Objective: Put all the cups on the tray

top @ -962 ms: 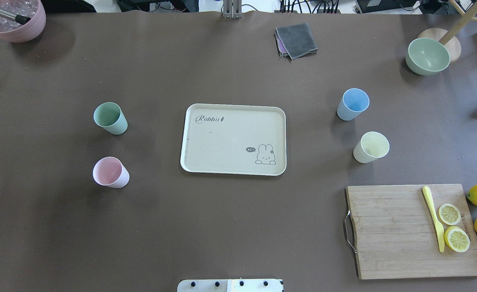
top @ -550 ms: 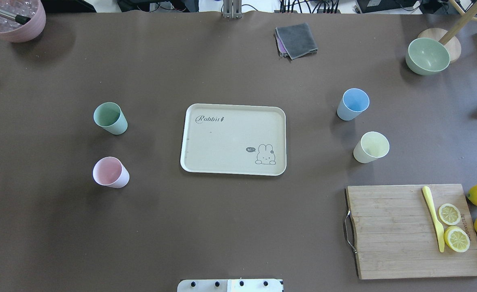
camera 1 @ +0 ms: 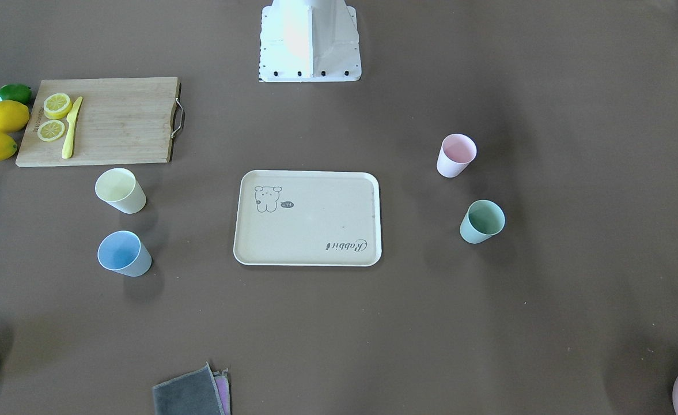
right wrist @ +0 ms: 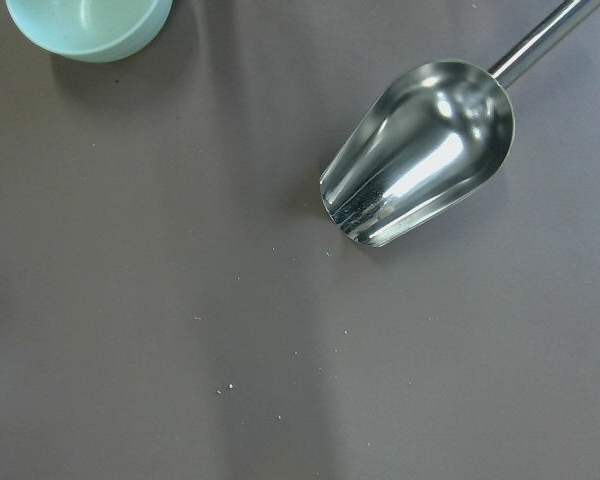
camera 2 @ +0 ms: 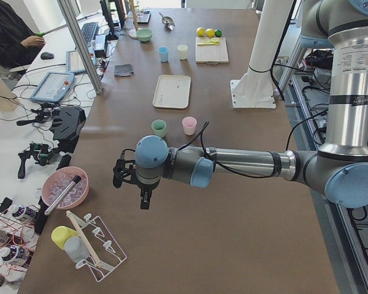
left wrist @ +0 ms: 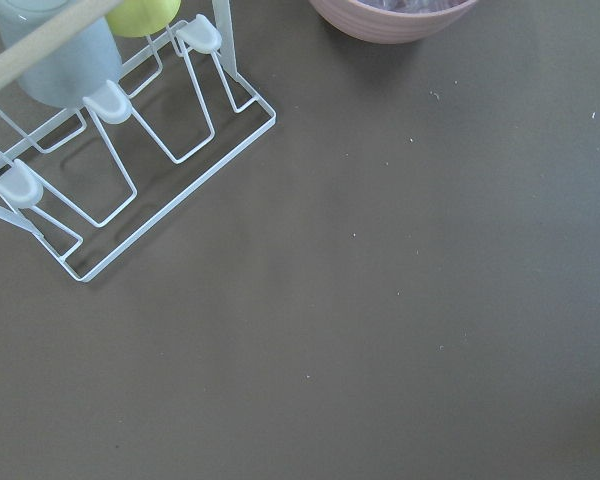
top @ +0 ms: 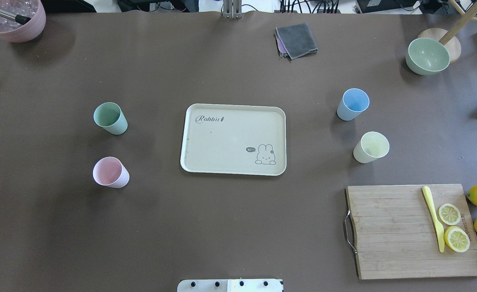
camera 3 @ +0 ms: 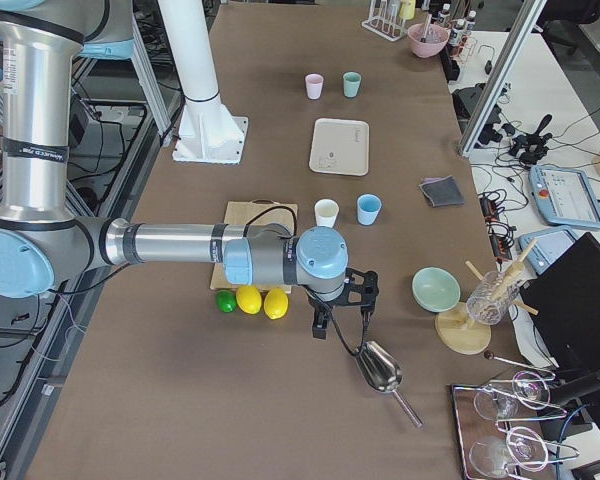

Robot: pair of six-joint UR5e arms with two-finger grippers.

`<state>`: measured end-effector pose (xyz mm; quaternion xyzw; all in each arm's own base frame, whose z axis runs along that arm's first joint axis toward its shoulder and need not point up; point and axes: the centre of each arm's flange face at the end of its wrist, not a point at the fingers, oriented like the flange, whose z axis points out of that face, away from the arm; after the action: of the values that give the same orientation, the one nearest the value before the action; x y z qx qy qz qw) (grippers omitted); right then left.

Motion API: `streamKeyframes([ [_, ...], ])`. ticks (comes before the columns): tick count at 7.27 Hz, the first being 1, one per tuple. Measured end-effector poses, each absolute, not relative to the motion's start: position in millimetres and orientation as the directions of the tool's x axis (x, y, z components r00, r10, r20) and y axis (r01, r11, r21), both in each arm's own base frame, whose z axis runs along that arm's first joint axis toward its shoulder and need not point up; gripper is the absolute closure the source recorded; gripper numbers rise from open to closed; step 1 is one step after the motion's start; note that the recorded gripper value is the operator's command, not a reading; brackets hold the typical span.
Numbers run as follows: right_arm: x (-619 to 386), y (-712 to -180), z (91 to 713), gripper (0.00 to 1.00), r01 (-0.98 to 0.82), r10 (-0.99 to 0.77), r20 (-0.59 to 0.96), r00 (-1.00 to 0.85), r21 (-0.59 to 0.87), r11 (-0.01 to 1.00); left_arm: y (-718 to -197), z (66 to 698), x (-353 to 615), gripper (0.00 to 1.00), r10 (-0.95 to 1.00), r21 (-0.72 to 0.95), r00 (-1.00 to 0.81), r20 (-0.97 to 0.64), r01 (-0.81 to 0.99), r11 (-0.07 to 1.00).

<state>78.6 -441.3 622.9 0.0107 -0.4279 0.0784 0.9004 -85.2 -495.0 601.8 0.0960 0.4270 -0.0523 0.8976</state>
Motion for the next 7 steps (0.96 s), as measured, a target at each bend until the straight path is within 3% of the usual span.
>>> streamKeyframes([
  [7, 71, -469, 557, 0.00, -0.172, 0.098, 0.757, 0.646, 0.020, 0.985, -503, 562, -79, 0.03, 0.032, 0.186, 0.620, -0.784, 0.186, 0.965],
])
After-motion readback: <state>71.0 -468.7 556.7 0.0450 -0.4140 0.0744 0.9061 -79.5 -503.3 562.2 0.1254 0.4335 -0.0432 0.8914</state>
